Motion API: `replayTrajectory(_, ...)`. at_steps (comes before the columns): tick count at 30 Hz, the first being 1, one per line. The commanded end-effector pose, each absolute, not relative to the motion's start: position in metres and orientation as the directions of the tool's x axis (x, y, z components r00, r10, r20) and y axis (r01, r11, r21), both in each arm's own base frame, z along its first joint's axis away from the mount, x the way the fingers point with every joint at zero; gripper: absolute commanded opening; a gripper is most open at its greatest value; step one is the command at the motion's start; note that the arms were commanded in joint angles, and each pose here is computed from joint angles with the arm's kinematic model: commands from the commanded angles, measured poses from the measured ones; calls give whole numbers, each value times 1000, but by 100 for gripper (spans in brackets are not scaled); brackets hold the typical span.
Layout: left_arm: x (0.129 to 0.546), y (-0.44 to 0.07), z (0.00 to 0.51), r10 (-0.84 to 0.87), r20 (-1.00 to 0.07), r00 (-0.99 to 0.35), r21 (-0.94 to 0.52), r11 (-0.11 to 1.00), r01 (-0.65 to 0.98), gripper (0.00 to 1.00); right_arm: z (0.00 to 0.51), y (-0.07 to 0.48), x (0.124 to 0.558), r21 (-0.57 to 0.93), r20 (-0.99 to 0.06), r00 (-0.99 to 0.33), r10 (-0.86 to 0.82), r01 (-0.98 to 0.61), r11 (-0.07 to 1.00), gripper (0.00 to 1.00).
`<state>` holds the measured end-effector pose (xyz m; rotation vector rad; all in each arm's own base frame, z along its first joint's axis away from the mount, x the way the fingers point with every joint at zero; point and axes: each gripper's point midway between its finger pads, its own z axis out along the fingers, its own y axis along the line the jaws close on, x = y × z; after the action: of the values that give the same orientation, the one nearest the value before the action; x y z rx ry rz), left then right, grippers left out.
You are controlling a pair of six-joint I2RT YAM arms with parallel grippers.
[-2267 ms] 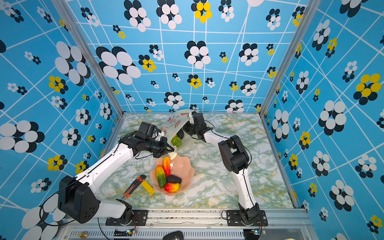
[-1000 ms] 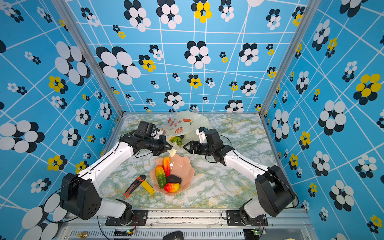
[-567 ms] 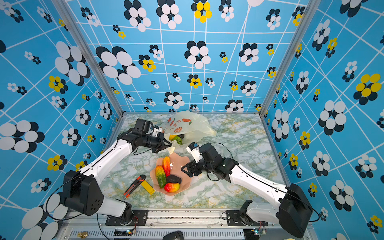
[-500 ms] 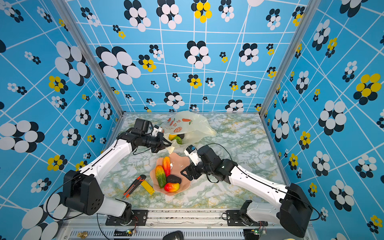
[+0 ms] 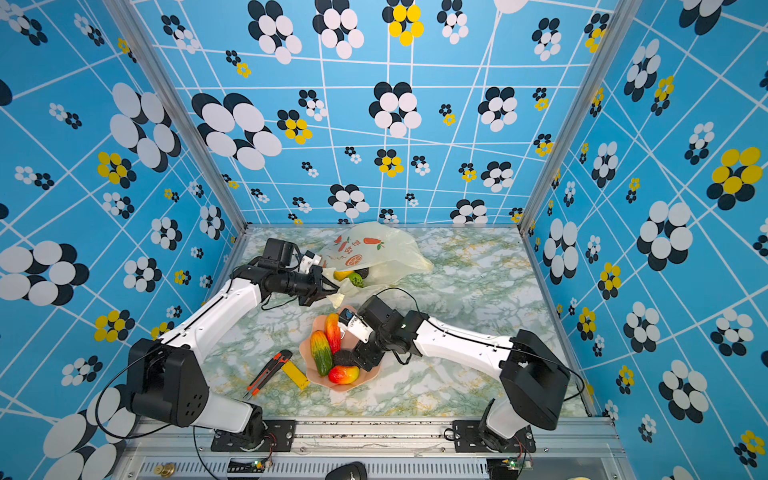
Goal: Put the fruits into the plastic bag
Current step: 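Withdraw the right gripper from the bag and move it over the bowl, then lower the right gripper onto the remaining black fruit and grasp it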
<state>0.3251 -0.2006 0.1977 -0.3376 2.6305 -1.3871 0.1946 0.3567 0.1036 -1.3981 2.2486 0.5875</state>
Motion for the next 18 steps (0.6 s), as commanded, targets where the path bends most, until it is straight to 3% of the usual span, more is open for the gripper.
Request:
replayTrajectory(1,321,-195,186,-233,1,-973,-815,564,-136,0,102,364,202,78,-535,-348,-770,-928,365,76)
replayTrajectory(18,333,-179,188,-257,15,-966,-841,519,-151,0,71,389,195,119,-413,-287,-864,-958,262,74)
